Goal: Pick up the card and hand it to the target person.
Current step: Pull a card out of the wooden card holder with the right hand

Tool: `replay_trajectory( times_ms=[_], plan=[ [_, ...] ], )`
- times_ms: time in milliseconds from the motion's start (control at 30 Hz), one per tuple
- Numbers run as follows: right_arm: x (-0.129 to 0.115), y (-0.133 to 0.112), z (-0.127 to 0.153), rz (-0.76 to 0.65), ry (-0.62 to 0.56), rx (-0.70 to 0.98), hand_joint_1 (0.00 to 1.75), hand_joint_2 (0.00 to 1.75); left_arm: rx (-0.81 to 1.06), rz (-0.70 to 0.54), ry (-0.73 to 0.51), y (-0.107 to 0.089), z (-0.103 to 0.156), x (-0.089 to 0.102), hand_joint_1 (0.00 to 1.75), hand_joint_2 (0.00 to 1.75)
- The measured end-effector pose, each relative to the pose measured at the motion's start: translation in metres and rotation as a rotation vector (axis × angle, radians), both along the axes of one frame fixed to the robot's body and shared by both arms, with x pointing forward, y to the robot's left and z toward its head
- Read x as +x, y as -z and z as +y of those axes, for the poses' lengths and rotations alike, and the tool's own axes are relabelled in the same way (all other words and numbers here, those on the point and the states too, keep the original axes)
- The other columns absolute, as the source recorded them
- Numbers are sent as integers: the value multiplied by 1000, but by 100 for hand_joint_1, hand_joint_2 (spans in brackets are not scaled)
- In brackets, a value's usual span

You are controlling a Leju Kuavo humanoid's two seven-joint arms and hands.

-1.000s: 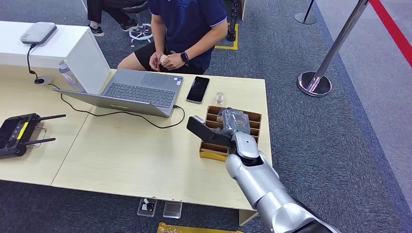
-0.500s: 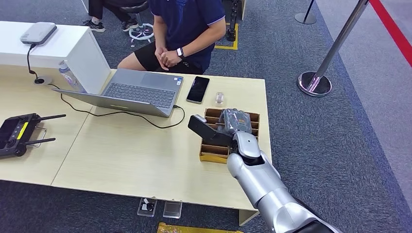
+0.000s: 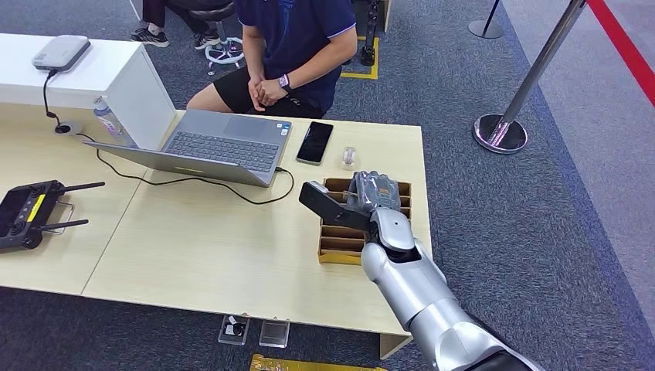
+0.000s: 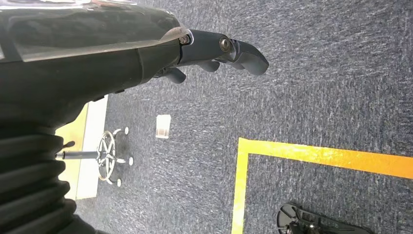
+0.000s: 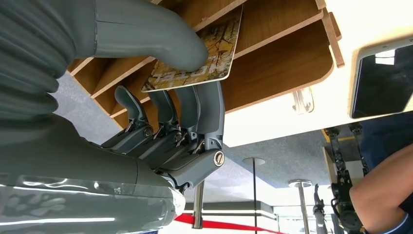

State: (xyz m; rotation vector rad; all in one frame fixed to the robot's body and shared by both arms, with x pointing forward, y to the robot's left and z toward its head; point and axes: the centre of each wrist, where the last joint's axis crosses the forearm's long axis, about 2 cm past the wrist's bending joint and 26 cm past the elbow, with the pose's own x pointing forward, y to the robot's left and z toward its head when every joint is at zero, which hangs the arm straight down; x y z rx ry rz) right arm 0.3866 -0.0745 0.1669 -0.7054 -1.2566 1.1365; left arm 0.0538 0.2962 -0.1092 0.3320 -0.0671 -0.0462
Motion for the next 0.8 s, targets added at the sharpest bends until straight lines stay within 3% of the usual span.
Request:
replay_trajectory(
  times_ms=[400, 800],
  plan=[
    [2, -6, -3, -65, -5, 31, 141, 175, -1, -3, -2, 0, 0, 0, 0, 175],
    [-3, -52, -8, -342, -65, 191, 141, 175, 1, -8, -16, 0, 2, -1, 0, 175]
  ],
)
